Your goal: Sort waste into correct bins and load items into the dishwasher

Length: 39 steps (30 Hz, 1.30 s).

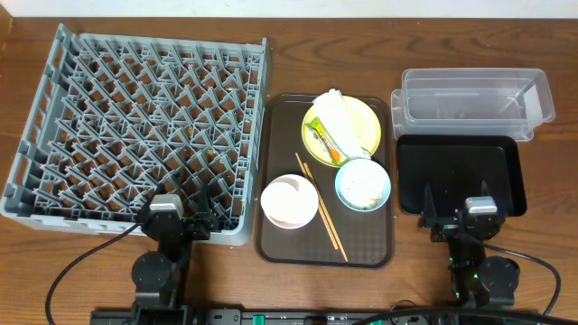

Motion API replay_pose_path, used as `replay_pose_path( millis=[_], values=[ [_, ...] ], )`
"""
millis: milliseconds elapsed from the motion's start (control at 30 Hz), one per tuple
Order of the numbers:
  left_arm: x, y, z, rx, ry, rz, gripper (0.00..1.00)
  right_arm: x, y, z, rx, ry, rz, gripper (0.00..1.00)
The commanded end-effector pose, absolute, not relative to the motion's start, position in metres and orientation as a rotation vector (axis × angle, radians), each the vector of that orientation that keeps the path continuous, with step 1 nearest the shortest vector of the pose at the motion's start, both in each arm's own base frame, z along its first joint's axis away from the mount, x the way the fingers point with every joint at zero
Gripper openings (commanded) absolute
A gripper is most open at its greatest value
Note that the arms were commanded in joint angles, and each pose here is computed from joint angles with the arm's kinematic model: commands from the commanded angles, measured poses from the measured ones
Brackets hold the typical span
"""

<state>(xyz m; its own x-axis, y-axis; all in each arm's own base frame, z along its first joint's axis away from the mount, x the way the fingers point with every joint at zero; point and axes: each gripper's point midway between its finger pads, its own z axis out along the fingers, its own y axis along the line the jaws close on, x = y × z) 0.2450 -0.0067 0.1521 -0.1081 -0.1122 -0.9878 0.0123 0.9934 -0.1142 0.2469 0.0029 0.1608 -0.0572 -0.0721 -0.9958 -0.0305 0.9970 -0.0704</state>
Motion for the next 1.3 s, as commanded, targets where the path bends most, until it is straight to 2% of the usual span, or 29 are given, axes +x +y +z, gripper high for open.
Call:
replay_pose_path(
  millis=[0, 333, 533, 933, 1133, 1267],
  values=[
    [0.244, -0.003, 0.139, -0.130, 1.721, -0.123, 0.85, 0.247, -0.006, 0.164, -0.005, 1.620, -0.042, 0.99],
    [0.235, -0.003, 0.175, -0.190, 1.815, -0.159, 0.85, 0.248, -0.008, 0.186, 0.032, 1.682, -0.019, 0.99],
    [0.231, -0.003, 0.192, -0.208, 2.016, -0.138, 0.86, 0.269, 0.005, 0.213, -0.021, 1.832, 0.055, 0.99],
    [0.234, -0.004, 0.187, -0.237, 2.365, -0.100, 0.85, 0.324, 0.019, 0.219, -0.082, 2.255, 0.162, 0.99],
    [0.234, -0.004, 0.185, -0.238, 2.376, -0.098, 0.85, 0.337, 0.050, 0.226, -0.121, 2.241, 0.398, 0.99],
    [0.234, -0.004, 0.185, -0.238, 2.375, -0.098, 0.85, 0.348, 0.067, 0.247, -0.186, 2.131, 0.473, 0.99]
  ],
)
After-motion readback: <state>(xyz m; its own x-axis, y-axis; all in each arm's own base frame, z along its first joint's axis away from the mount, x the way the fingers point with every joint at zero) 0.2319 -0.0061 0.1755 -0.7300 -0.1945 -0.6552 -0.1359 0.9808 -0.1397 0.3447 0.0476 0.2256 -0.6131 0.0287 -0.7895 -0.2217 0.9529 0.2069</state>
